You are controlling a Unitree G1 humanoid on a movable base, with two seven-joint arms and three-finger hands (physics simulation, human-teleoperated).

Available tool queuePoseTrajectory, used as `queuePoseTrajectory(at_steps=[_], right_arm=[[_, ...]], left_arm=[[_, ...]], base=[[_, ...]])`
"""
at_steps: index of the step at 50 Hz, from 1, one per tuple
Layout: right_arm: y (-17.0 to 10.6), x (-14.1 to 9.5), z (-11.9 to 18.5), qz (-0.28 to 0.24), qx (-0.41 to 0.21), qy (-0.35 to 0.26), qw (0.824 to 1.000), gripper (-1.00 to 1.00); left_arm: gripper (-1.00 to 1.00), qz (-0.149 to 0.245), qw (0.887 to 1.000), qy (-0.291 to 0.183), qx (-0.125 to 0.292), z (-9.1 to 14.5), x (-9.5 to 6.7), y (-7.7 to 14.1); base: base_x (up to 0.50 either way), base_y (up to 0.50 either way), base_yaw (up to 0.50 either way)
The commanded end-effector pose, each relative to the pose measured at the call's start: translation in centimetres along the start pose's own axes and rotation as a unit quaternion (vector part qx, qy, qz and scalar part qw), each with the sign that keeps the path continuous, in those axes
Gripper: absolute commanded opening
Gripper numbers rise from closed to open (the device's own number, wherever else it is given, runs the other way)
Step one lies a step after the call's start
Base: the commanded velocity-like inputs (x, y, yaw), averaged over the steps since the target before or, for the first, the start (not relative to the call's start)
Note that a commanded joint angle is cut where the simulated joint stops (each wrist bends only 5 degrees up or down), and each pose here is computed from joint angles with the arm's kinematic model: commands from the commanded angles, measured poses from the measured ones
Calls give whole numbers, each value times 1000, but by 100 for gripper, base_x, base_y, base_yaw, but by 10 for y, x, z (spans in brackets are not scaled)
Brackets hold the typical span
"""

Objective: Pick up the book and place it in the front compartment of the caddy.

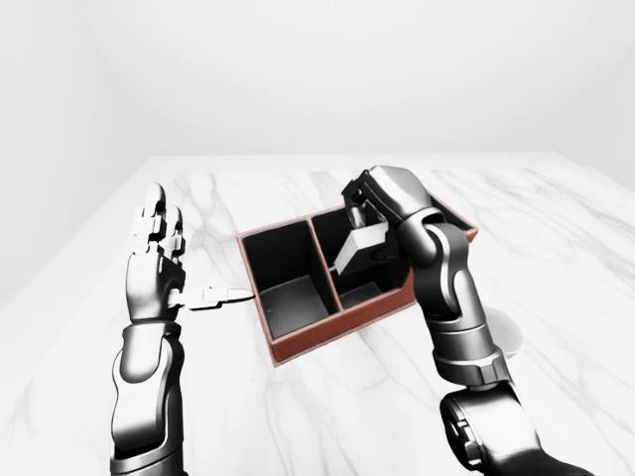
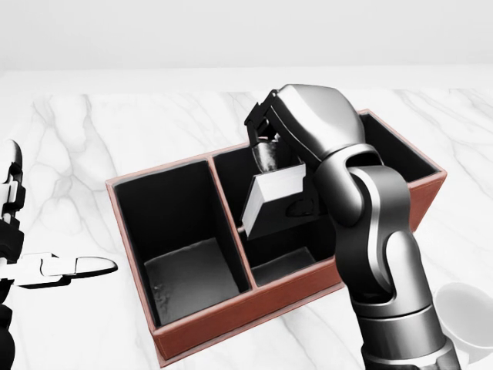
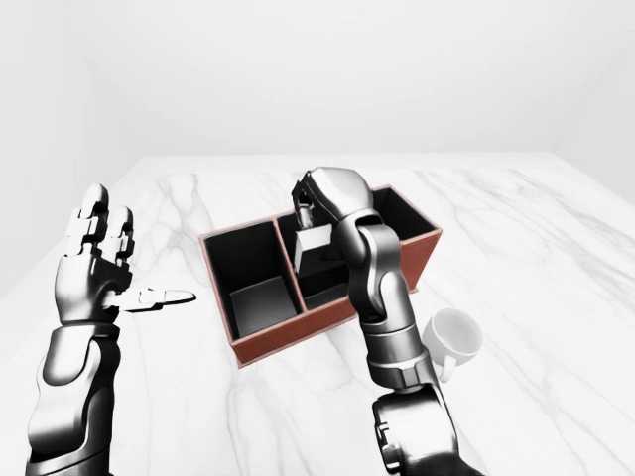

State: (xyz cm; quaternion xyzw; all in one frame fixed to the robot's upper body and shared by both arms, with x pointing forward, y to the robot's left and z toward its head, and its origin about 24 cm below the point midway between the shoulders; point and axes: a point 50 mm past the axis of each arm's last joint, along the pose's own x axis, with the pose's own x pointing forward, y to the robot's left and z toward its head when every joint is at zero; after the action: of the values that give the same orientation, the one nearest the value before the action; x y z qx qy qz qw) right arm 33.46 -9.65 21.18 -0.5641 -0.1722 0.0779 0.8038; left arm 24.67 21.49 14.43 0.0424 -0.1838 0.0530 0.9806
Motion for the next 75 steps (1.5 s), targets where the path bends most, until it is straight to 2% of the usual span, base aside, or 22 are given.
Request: queuePoseTrajectory(at_steps=[1, 50, 75], right_arm=[[-5, 10, -3, -17, -9, 9, 1000, -100], [-2, 52, -4, -3, -11, 28, 1000, -100], [15, 71, -7, 3, -17, 22, 1000, -100]], left_arm=[[100, 0, 1000, 0, 0, 0, 0, 0], [100, 2, 1000, -2, 0, 1, 1, 1], [100, 2, 1000, -2, 0, 1, 1, 1]], base=[[0, 0, 0], [0, 0, 0], [0, 0, 0]])
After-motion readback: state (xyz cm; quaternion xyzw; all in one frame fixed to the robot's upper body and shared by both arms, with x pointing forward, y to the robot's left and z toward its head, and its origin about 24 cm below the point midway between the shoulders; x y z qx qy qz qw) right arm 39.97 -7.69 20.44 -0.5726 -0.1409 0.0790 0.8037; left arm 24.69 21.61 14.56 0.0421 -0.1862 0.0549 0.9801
